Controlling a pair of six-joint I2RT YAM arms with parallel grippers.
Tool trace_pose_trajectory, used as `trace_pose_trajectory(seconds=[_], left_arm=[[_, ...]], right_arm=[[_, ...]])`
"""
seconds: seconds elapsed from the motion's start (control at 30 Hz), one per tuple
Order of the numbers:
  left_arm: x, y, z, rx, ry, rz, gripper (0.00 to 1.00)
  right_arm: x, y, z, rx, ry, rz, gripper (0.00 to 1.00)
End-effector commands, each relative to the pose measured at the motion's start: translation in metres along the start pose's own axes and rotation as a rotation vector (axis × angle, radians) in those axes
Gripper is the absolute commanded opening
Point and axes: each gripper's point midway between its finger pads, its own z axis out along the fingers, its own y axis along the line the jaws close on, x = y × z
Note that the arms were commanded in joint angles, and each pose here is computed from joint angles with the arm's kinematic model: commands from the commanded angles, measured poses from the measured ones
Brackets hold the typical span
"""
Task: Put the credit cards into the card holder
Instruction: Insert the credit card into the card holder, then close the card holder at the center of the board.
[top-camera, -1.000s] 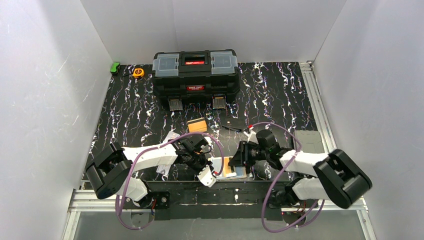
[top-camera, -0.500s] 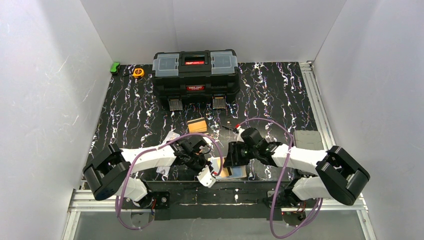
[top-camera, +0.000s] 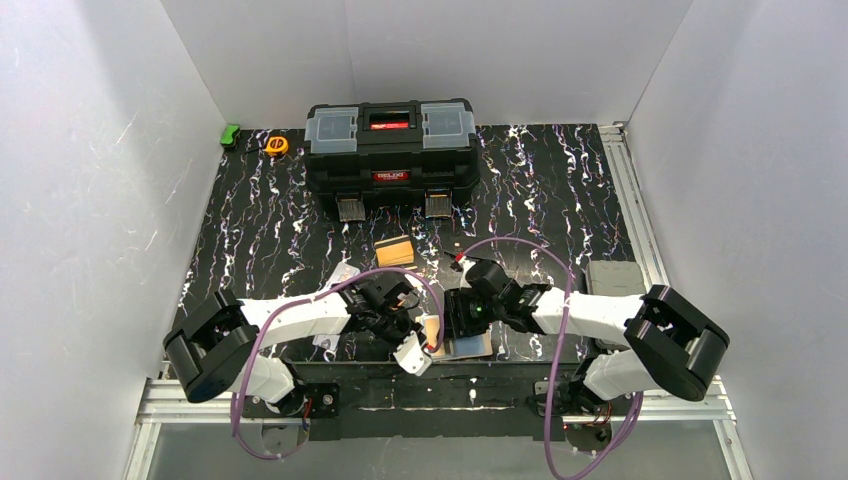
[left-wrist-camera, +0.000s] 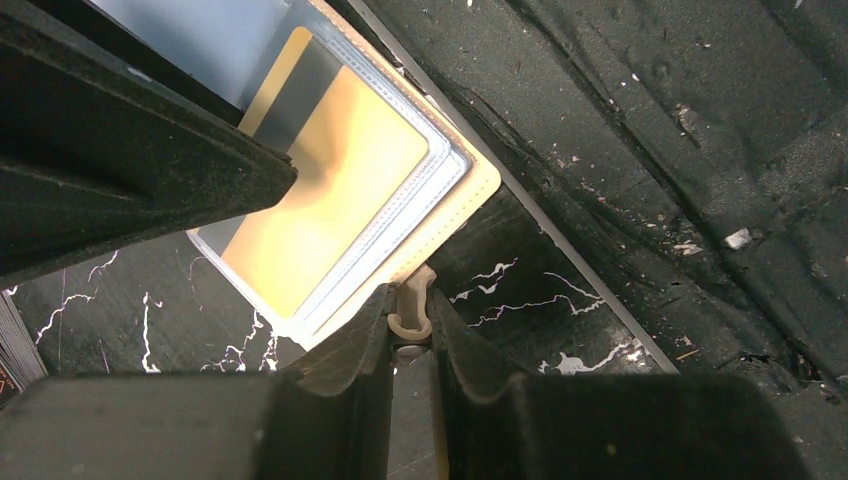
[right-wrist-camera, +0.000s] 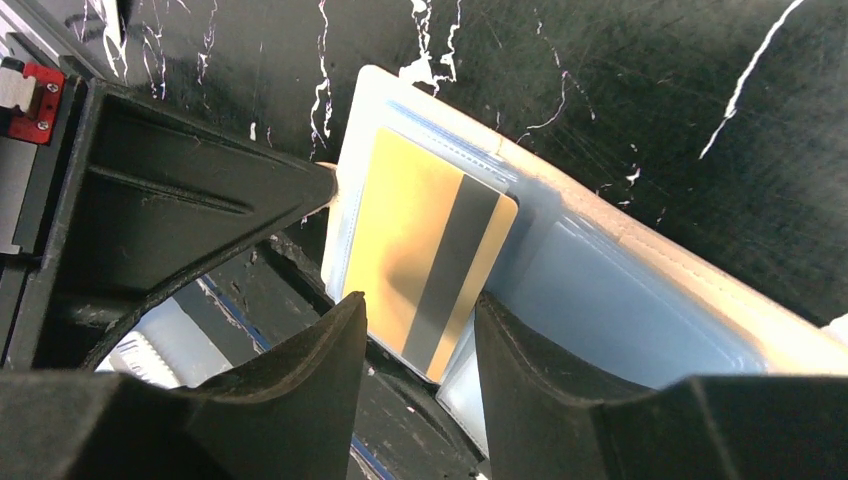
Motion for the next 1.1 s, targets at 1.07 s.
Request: trace_pose_trajectory(seconds=[1.07], left_arm=[[0.005,-0.022,-0.012,0.008,0.048,-0.043,0.01]], right_arm=[[0.019,-0.049,-0.055,0.053,-0.149,0.159,0.62]])
